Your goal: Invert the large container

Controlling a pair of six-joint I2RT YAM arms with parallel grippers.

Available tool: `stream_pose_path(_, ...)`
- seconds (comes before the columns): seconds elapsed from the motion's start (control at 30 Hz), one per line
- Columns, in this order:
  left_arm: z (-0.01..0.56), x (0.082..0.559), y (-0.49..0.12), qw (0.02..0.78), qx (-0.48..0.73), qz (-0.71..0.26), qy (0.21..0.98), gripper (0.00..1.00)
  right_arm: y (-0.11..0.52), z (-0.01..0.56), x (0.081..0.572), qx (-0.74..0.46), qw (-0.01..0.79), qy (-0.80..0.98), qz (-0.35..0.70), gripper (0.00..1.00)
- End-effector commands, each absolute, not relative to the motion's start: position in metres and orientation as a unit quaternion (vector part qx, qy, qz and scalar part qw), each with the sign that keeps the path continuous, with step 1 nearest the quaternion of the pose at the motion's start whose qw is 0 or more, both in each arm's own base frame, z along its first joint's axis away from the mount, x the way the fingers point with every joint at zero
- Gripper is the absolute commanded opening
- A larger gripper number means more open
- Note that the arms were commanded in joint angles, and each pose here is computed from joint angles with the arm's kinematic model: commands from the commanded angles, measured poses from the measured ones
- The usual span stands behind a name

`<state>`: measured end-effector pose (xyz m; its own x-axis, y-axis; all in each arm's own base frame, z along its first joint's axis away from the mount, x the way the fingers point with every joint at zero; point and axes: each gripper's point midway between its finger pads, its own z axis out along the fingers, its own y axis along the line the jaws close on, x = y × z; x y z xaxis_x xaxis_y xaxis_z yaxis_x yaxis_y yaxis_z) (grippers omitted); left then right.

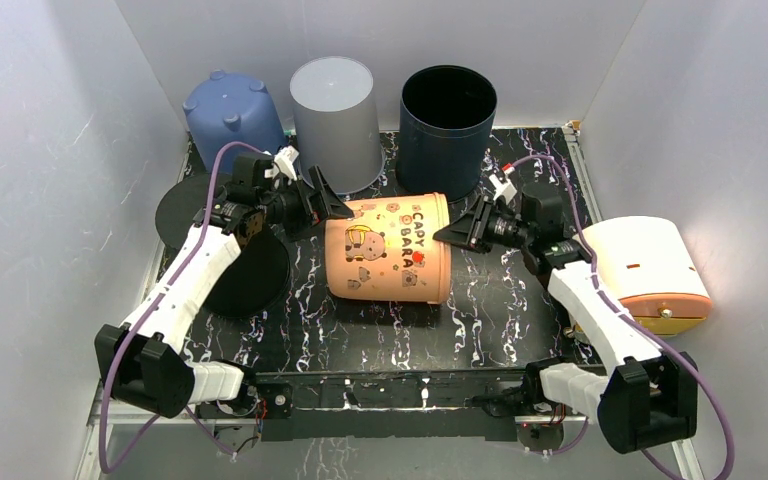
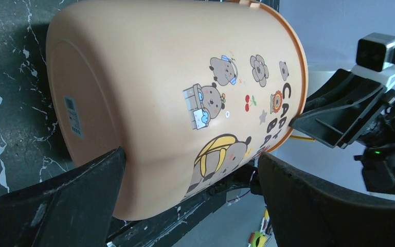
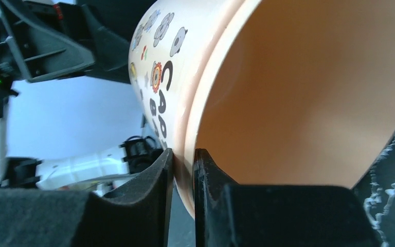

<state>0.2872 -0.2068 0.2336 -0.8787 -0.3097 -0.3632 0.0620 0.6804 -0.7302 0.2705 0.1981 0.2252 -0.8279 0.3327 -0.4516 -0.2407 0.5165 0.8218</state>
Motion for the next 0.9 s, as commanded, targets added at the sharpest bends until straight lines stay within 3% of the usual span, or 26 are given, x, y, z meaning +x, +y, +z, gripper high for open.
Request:
stream_pose_path(0.0, 0.263, 0.277, -0.225, 0.229, -0.032, -0.444, 0.866, 0.98, 0.192, 0.204, 0.259, 0.076, 0.241, 0.791, 0.558, 0.00)
stream_pose_path(0.53, 0.318, 0.287, -0.218, 0.283, -0.001, -0.424, 0.860, 0.98, 0.176, 0.179, 0.232, 0.187, 0.153, 0.694, 0.678, 0.00)
stream_pose_path(0.87, 0.345, 0.291, -0.208, 0.321, 0.010, -0.393, 0.861, 0.98, 0.170, 0.188, 0.238, 0.193, 0.153, 0.663, 0.707, 0.00)
